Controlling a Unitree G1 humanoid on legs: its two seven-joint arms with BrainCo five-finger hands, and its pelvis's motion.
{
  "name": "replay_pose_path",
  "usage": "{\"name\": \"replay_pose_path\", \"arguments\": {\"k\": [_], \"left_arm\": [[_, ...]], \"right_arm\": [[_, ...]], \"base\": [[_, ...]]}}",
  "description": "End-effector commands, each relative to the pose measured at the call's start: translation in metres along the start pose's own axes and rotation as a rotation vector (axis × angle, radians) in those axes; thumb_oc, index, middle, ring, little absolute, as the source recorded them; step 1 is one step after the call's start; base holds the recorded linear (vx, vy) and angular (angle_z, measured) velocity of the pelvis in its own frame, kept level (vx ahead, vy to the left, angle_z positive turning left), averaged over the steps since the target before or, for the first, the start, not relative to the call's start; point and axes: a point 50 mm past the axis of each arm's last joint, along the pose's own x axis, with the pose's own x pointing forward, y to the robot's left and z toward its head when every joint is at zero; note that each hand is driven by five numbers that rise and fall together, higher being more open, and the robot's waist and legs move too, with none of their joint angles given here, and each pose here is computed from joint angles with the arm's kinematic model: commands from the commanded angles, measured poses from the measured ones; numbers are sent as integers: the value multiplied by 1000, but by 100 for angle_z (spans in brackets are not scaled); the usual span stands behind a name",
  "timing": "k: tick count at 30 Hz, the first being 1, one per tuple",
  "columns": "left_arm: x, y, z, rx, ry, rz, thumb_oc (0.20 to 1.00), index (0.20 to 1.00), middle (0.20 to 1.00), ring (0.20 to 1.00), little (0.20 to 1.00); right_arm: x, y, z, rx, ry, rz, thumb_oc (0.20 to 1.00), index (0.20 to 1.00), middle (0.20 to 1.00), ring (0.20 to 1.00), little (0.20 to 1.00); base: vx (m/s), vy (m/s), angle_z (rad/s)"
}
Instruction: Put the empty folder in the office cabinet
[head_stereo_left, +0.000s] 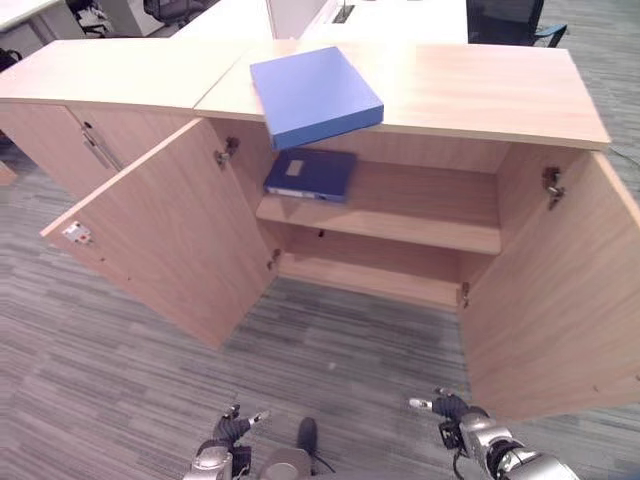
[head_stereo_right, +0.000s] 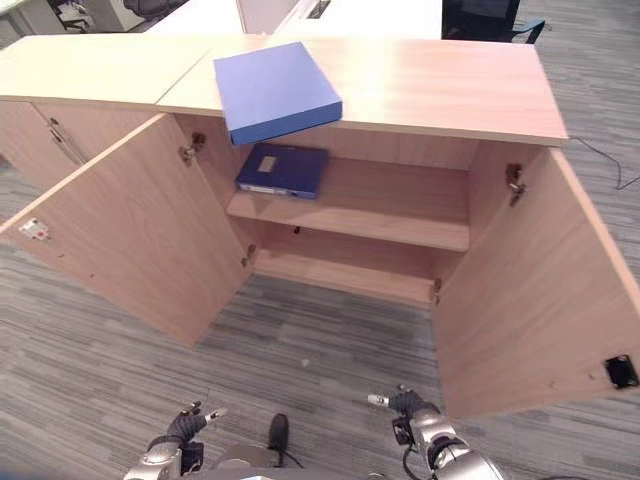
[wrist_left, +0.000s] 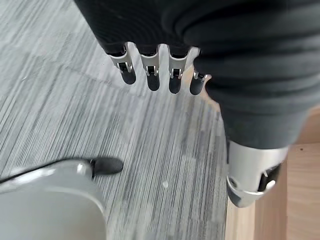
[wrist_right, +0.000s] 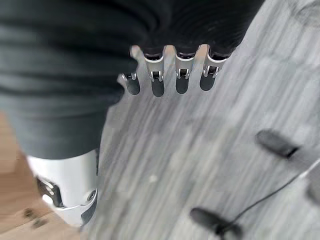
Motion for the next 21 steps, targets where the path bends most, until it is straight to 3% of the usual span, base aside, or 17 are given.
{"name": "replay_pose_path", "arguments": {"k": [1, 9, 21], "left_arm": [[2, 8, 12, 89, -58, -6, 1000, 1000, 1000, 1000, 1000], [2, 4, 15, 133, -65, -42, 1000, 1000, 1000, 1000, 1000], [5, -3, 24, 158, -75, -59, 1000, 1000, 1000, 1000, 1000]], "right_arm": [[1, -4, 12, 27, -30, -3, 1000, 1000, 1000, 1000, 1000], [1, 3, 13, -3, -29, 25, 1000, 1000, 1000, 1000, 1000], [2, 7, 39, -15, -95, 26, 1000, 1000, 1000, 1000, 1000]], "base": [[139, 358, -8], [132, 225, -2], [126, -73, 7]]}}
